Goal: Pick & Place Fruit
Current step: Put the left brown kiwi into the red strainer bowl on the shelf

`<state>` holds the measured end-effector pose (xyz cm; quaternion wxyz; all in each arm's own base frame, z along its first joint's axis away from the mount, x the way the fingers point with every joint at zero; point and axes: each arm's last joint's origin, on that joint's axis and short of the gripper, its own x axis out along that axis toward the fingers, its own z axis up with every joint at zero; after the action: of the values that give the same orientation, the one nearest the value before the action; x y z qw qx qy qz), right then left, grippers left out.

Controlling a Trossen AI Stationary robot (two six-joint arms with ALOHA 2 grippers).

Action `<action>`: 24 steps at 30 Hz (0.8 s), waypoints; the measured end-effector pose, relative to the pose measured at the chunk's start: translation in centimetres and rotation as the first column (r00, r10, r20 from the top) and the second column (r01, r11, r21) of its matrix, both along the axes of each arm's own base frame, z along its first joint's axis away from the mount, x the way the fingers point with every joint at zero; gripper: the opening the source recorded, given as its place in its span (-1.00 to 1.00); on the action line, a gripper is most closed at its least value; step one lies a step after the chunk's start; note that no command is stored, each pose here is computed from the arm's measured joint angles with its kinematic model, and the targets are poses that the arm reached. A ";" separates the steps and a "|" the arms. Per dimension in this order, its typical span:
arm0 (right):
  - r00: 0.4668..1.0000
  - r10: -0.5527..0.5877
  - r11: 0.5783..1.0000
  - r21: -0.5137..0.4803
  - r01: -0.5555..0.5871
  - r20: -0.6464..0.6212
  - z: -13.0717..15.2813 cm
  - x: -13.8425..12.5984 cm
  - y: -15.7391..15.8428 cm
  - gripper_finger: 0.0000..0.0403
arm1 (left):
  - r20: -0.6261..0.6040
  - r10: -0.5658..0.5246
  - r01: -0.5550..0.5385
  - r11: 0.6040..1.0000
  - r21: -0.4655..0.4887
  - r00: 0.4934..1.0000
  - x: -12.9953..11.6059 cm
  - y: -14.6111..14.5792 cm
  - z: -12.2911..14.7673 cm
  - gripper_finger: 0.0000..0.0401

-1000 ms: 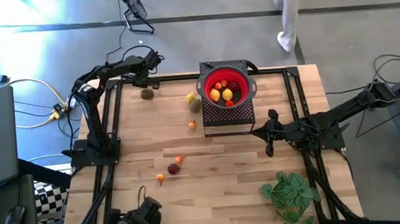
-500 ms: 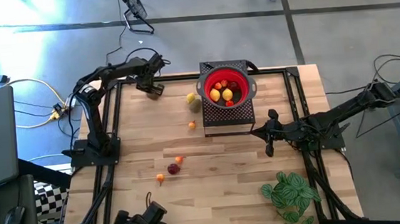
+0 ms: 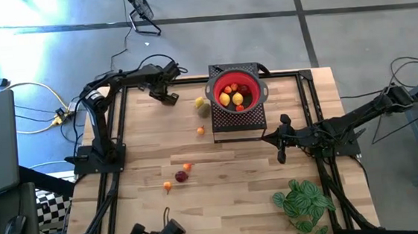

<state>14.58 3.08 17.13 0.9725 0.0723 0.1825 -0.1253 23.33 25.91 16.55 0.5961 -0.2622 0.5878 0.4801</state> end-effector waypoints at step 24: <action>1.000 0.002 1.000 0.001 -0.002 0.000 0.0 0.0 0.0 -0.99 | -0.059 -0.177 0.184 0.974 0.131 0.982 -1.4 -1.2 5.5 -1.00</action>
<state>14.57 3.09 17.13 0.9726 0.0727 0.1828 -0.1242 21.92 24.72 22.08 0.6398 -0.1551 0.5888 0.4689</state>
